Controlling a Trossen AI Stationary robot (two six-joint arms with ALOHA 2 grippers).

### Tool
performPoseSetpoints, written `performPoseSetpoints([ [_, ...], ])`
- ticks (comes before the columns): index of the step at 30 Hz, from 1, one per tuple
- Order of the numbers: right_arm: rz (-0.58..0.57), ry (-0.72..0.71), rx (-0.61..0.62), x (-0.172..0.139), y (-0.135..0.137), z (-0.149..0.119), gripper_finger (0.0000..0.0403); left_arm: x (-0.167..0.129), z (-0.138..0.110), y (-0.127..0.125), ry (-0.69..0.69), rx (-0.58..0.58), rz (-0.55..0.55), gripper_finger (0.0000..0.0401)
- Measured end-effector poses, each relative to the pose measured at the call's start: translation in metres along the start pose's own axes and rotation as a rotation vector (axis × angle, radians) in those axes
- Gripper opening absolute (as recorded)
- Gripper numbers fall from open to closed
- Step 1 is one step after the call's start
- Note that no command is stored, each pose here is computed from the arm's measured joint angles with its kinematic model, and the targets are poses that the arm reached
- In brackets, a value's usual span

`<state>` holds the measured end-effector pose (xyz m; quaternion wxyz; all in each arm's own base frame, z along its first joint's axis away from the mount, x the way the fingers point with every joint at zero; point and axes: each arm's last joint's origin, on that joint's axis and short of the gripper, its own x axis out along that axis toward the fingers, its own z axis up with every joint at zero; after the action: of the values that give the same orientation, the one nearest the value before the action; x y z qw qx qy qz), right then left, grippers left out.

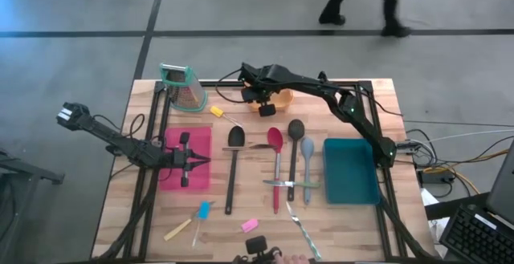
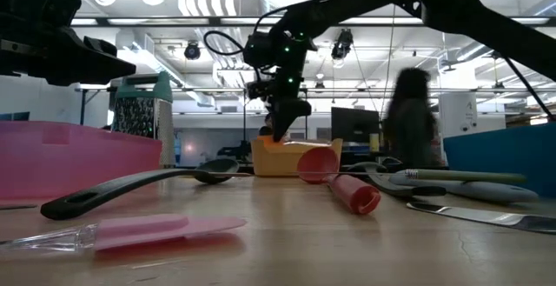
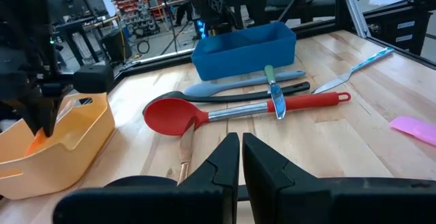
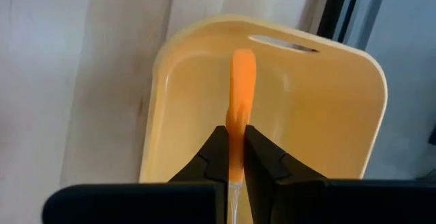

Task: Pick & Place Kitchen Items
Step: Put the orange spatula into the yellow bin

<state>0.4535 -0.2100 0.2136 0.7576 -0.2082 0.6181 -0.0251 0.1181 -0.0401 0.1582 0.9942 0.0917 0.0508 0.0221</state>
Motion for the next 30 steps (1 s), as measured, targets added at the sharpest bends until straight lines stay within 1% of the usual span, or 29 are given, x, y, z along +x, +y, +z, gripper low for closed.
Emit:
performPoseSetpoints([
  [2, 0.006, -0.007, -0.003, 0.003, 0.001, 0.0, 0.0013, 0.0, 0.0, 0.0, 0.0, 0.0, 0.0, 0.0023],
  [6, 0.054, -0.033, -0.001, 0.01, 0.003, -0.003, 0.0013, 0.0, 0.0, 0.0, 0.0, 0.0, 0.0, 0.0023],
  [19, 0.139, -0.024, 0.037, 0.028, 0.005, -0.016, 0.0013, 0.0, 0.0, 0.0, 0.0, 0.0, 0.0, 0.0023],
  [30, 0.162, 0.007, 0.039, 0.039, 0.008, -0.024, 0.0013, 0.0, 0.0, 0.0, 0.0, 0.0, 0.0, 0.0023],
])
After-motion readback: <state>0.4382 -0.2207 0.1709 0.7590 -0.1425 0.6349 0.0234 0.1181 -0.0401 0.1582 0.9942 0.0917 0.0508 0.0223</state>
